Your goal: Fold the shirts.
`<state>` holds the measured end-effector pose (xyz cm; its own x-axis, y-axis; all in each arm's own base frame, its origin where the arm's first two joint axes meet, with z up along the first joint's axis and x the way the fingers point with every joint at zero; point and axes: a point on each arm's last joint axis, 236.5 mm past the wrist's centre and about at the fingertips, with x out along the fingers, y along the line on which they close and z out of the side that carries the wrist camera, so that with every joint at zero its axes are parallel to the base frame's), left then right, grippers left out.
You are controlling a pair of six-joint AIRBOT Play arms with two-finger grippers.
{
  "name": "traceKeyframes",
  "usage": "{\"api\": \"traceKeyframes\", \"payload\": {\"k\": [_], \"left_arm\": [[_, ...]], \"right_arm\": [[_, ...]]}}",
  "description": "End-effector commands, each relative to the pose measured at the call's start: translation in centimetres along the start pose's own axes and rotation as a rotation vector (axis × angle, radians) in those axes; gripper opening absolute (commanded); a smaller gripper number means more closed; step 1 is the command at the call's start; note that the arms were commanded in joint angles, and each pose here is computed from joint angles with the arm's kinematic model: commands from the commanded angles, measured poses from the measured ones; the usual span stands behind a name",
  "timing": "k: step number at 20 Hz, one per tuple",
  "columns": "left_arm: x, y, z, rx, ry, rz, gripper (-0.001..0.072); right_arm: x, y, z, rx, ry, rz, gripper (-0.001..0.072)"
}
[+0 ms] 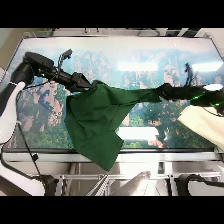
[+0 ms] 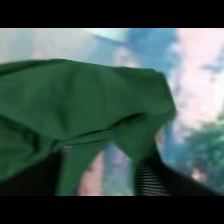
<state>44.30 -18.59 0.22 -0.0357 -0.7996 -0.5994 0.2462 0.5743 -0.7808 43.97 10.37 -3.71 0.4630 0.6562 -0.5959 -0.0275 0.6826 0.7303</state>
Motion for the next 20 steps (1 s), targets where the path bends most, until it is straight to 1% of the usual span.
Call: {"api": "traceKeyframes", "payload": {"k": [1, 4, 7, 11, 14, 17, 20], "left_arm": [[-1.0, 2.1, -0.4, -0.171, 0.043, -0.092, 0.0714], [-4.0, 0.1, -3.8, -0.206, 0.122, -0.138, 0.0713], [-5.6, -2.0, -8.4, -0.225, 0.134, -0.143, 0.0712], [-5.8, -1.2, -18.9, -0.330, 0.165, 0.001, 0.0713], [-4.5, 1.4, -25.0, -0.409, 0.062, 0.144, 0.0712], [-3.5, 2.8, -27.8, -0.505, -0.065, 0.185, 0.0711], [-2.5, 3.3, -29.8, -0.621, -0.097, 0.159, 0.0710]], "right_arm": [[0.9, -4.6, 0.3, 0.063, 0.020, -0.047, 0.0604], [-3.2, -5.5, 4.0, 0.099, -0.034, -0.035, 0.0604], [-7.3, -8.8, 6.8, 0.151, -0.080, -0.147, 0.0604], [-10.2, -9.5, 8.8, 0.116, -0.109, -0.165, 0.0603], [-9.7, -9.6, 8.6, 0.117, -0.098, -0.165, 0.0603], [-8.7, -9.5, 8.1, 0.109, -0.072, -0.157, 0.0603], [-8.0, -9.1, 7.8, 0.100, -0.059, -0.151, 0.0602]]}}
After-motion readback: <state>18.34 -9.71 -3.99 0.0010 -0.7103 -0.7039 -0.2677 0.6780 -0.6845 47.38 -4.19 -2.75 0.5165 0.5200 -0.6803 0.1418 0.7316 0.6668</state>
